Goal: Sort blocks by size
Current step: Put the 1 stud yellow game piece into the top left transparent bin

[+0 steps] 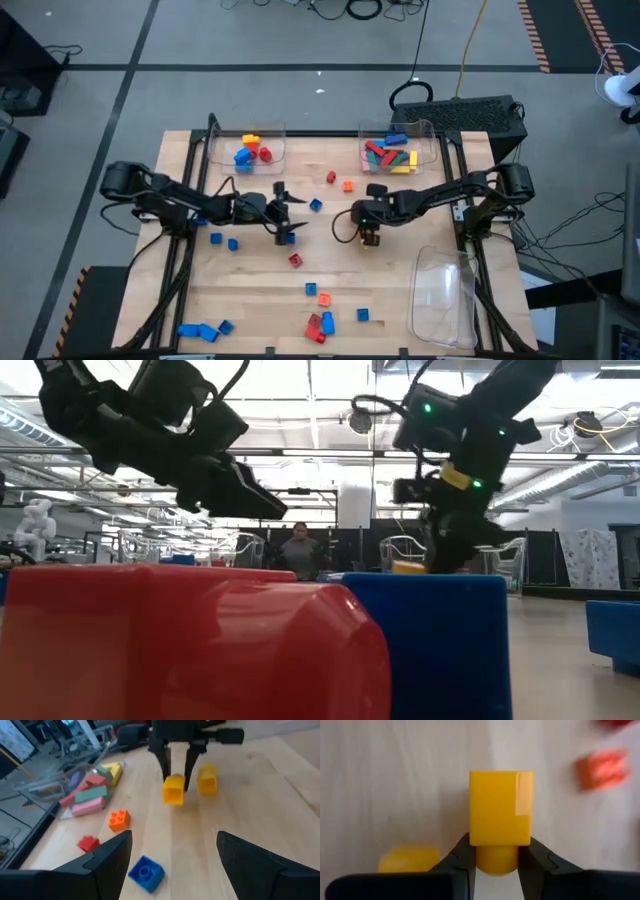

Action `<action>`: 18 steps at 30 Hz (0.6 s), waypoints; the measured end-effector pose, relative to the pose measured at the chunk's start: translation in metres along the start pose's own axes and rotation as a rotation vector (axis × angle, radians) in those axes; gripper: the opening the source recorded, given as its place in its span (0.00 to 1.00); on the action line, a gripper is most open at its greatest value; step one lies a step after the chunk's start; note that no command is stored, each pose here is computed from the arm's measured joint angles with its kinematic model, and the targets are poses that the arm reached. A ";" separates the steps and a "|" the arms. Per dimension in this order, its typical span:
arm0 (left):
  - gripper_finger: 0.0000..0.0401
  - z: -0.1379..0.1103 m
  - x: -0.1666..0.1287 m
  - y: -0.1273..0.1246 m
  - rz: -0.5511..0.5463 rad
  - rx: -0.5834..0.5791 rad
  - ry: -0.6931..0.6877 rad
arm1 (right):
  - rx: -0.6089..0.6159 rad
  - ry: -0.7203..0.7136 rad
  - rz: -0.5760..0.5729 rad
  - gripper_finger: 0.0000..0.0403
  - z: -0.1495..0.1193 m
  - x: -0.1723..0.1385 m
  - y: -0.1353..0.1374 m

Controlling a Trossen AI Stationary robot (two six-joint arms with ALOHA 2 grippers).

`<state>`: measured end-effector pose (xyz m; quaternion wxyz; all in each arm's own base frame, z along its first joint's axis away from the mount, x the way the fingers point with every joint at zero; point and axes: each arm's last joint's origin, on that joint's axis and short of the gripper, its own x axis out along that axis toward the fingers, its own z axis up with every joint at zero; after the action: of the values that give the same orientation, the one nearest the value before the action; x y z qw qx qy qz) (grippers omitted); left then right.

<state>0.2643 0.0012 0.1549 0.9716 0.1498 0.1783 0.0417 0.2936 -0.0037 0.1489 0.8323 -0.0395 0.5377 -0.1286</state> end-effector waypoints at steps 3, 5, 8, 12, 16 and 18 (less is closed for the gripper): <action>0.73 0.001 0.003 0.000 0.009 -0.001 -0.036 | -0.028 -0.090 -0.080 0.21 0.012 -0.004 0.003; 0.73 0.001 0.005 -0.001 0.013 0.020 -0.051 | -0.052 -0.147 -0.086 0.21 0.019 -0.008 0.006; 0.73 -0.001 0.008 -0.002 0.015 0.042 -0.063 | -0.075 -0.230 -0.074 0.21 0.032 -0.014 0.011; 0.73 -0.002 0.011 -0.003 0.016 0.055 -0.089 | -0.100 -0.318 -0.065 0.21 0.047 -0.025 0.017; 0.78 0.000 0.013 -0.003 0.022 0.051 -0.106 | -0.130 -0.369 -0.058 0.21 0.059 -0.030 0.022; 0.82 0.002 0.015 -0.002 0.021 0.032 -0.109 | -0.150 -0.366 -0.056 0.21 0.063 -0.028 0.025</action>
<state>0.2789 0.0006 0.1514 0.9768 0.1695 0.1243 0.0409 0.3439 0.0224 0.1948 0.9069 -0.1392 0.3844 -0.1022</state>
